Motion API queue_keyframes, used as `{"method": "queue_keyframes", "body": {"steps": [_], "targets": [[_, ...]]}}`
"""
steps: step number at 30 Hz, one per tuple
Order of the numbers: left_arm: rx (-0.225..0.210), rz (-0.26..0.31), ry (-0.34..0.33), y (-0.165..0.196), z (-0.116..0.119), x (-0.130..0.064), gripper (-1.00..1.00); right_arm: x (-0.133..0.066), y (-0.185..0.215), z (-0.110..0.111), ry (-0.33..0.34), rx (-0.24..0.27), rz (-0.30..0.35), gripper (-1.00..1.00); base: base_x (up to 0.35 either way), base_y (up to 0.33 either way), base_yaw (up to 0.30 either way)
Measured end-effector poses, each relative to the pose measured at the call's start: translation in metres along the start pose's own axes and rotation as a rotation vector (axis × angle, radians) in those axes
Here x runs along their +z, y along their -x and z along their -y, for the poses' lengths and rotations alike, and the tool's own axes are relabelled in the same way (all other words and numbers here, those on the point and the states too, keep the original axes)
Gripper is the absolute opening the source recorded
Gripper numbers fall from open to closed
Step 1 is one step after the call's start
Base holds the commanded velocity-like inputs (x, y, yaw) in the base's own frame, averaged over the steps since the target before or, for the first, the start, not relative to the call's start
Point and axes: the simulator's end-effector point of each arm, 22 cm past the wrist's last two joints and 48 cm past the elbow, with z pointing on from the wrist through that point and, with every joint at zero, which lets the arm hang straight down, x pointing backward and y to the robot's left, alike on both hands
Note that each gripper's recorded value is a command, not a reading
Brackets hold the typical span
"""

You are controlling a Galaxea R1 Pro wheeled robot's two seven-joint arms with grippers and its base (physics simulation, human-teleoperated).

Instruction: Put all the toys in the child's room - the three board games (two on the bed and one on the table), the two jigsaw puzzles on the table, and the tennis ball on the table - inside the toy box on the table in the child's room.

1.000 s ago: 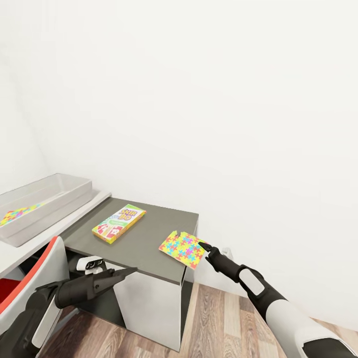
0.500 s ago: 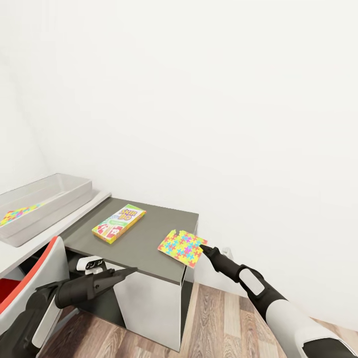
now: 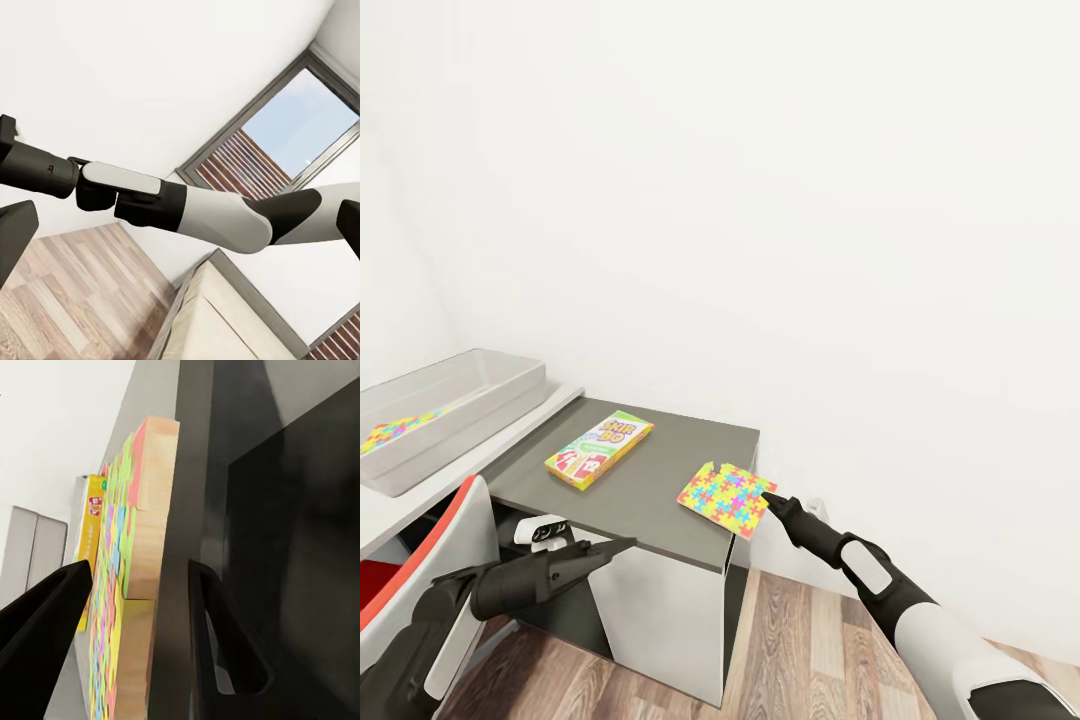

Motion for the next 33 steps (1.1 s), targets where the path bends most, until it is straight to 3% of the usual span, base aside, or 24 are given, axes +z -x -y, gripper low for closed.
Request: {"method": "queue_keyframes", "body": {"steps": [14,33], "targets": [[0.001,0.001,0.001,0.000,0.000,-0.001,1.00,0.000,0.000,0.000,0.001,-0.001,-0.001,-1.00,0.000,0.000,0.000],[-0.003,-0.003,0.003,0.022,0.022,0.008,1.00,-0.007,0.011,-0.032,0.005,-0.001,0.000,-1.00,0.000,0.000,0.000]]}}
